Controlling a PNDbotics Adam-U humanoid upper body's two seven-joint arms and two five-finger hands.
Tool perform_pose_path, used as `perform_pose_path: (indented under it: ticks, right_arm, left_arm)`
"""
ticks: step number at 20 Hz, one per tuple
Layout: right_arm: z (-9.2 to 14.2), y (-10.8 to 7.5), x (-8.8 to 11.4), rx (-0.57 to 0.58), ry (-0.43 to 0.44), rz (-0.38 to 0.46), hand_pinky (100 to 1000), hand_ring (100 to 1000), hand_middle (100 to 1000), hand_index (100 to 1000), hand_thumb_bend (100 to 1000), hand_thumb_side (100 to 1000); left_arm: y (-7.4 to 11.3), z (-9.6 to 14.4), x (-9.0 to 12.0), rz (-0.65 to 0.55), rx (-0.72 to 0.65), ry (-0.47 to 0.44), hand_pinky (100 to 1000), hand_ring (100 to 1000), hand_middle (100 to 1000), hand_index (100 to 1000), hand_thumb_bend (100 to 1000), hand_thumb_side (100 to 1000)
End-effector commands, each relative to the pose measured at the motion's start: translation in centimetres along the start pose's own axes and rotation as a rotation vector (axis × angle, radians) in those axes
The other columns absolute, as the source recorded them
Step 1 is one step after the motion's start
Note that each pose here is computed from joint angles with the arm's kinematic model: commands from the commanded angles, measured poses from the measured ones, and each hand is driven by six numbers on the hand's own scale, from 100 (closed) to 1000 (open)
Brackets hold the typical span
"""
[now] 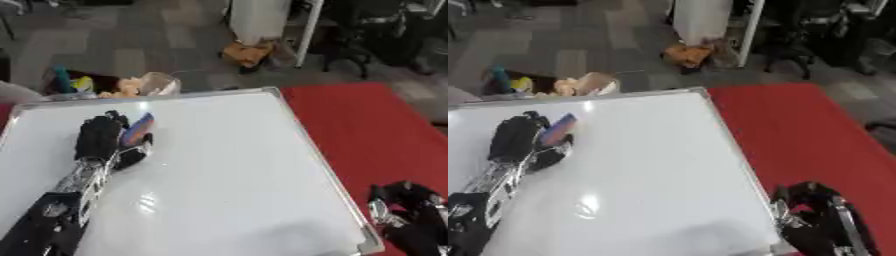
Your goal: Wipe the whiteboard clean with a brush.
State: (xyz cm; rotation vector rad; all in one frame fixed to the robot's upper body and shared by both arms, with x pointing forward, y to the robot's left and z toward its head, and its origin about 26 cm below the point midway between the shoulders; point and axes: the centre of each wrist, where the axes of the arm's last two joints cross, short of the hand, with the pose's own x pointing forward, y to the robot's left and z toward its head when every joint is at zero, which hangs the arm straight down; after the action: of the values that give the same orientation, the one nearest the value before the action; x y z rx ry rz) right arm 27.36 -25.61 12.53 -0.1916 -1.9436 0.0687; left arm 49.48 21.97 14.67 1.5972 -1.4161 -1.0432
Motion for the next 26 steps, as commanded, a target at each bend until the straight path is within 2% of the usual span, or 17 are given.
perform_pose_path:
  ticks: [1,3,6,8,15,21,24,26]
  right_arm:
    - [-0.1,-0.4,0.4,-0.003,-0.017,0.011,176,479,360,485,100,101]
    - [-0.1,-0.4,0.4,-0.006,-0.016,0.012,176,479,360,485,100,101]
    - [-0.1,-0.4,0.3,-0.010,-0.015,0.013,176,479,360,485,100,102]
    - [0.0,-0.5,0.3,-0.012,-0.014,0.014,176,479,360,485,100,103]
    - [0.0,-0.6,0.2,-0.019,-0.010,0.016,176,478,360,485,100,104]
    - [0.0,-0.6,0.2,-0.021,-0.009,0.017,176,478,359,485,100,105]
    - [0.0,-0.6,0.2,-0.023,-0.009,0.017,177,478,359,485,100,105]
    - [0.0,-0.6,0.2,-0.023,-0.009,0.017,176,478,359,485,100,105]
  left_arm:
    - [-2.0,1.0,-3.2,-0.063,-0.072,0.070,463,450,546,674,814,653]
    - [-2.2,1.1,-4.0,-0.070,-0.074,0.095,462,450,538,673,787,635]
    - [-2.5,1.4,-5.5,-0.079,-0.080,0.147,455,445,498,662,537,490]
    - [-2.6,1.5,-6.4,-0.082,-0.082,0.178,454,445,476,660,479,482]
    - [-2.9,2.0,-9.0,-0.086,-0.084,0.267,449,441,465,657,412,450]
    - [-2.9,2.3,-9.9,-0.065,-0.082,0.295,422,435,446,634,374,422]
    - [-2.9,2.3,-9.9,-0.049,-0.080,0.293,400,424,417,589,352,366]
    - [-2.8,2.3,-9.8,-0.038,-0.075,0.292,376,407,383,541,266,284]
